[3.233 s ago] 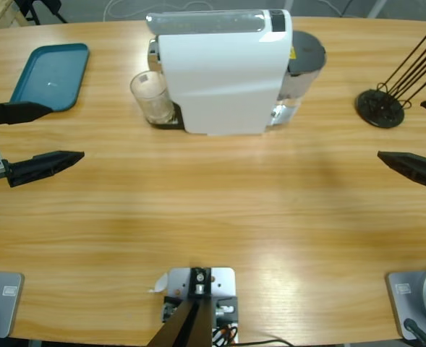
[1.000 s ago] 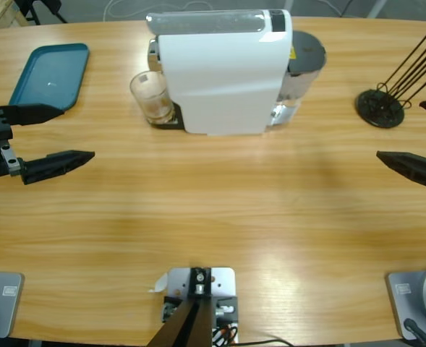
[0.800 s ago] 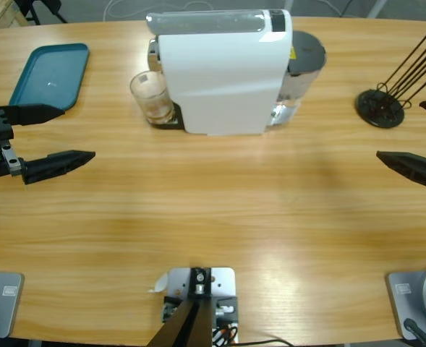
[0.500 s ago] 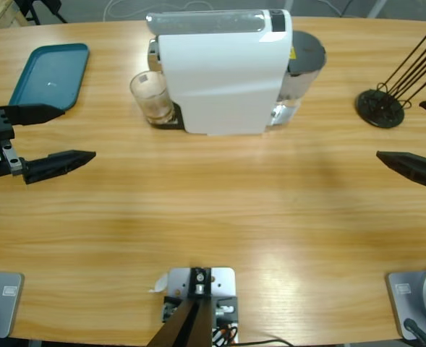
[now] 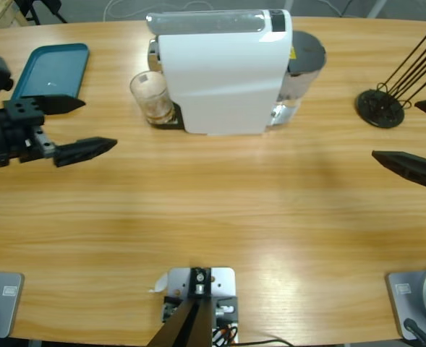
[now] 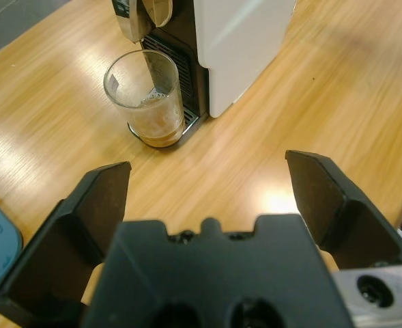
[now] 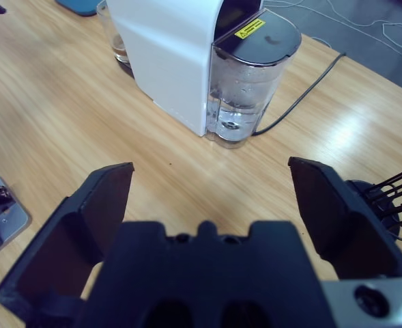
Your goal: Pour coffee
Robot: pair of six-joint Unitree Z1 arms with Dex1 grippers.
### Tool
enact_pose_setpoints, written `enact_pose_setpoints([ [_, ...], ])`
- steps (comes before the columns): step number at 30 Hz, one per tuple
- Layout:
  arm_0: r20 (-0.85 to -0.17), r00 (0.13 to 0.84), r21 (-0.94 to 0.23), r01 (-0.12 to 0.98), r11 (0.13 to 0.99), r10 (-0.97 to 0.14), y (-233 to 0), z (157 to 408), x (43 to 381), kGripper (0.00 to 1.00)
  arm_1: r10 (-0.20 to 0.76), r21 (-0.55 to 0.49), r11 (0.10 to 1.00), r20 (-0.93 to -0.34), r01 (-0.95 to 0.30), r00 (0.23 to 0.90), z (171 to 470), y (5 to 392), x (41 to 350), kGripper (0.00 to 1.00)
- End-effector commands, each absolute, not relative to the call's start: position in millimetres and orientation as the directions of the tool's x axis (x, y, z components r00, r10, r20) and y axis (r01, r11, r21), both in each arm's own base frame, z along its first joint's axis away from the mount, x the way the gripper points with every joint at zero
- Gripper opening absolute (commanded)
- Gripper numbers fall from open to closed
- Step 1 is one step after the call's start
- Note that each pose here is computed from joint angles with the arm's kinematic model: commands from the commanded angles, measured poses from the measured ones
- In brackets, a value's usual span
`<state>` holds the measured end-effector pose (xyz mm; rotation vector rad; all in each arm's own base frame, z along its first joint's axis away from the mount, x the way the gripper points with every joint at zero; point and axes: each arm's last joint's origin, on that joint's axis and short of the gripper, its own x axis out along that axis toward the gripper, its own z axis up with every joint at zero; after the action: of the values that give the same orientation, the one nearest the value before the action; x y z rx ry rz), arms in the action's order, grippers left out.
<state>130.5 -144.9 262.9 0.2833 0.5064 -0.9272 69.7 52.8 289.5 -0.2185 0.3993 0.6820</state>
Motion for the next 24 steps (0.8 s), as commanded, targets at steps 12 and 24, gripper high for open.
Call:
enact_pose_setpoints([
  [12, -0.58, 0.551, 0.038, 0.754, 0.656, -0.6, -173.0, 217.9, 189.9, 0.996, 0.559, -0.044, 0.758, -0.472, -0.651, 0.682, 275.8, 53.7, 70.5, 1.0],
  [24, -0.569, 0.552, 0.03, 0.755, 0.655, -0.61, -188.4, 214.3, 210.9, 0.996, 0.556, -0.043, 0.758, -0.479, -0.651, 0.679, 275.2, 54.5, 71.7, 1.0],
])
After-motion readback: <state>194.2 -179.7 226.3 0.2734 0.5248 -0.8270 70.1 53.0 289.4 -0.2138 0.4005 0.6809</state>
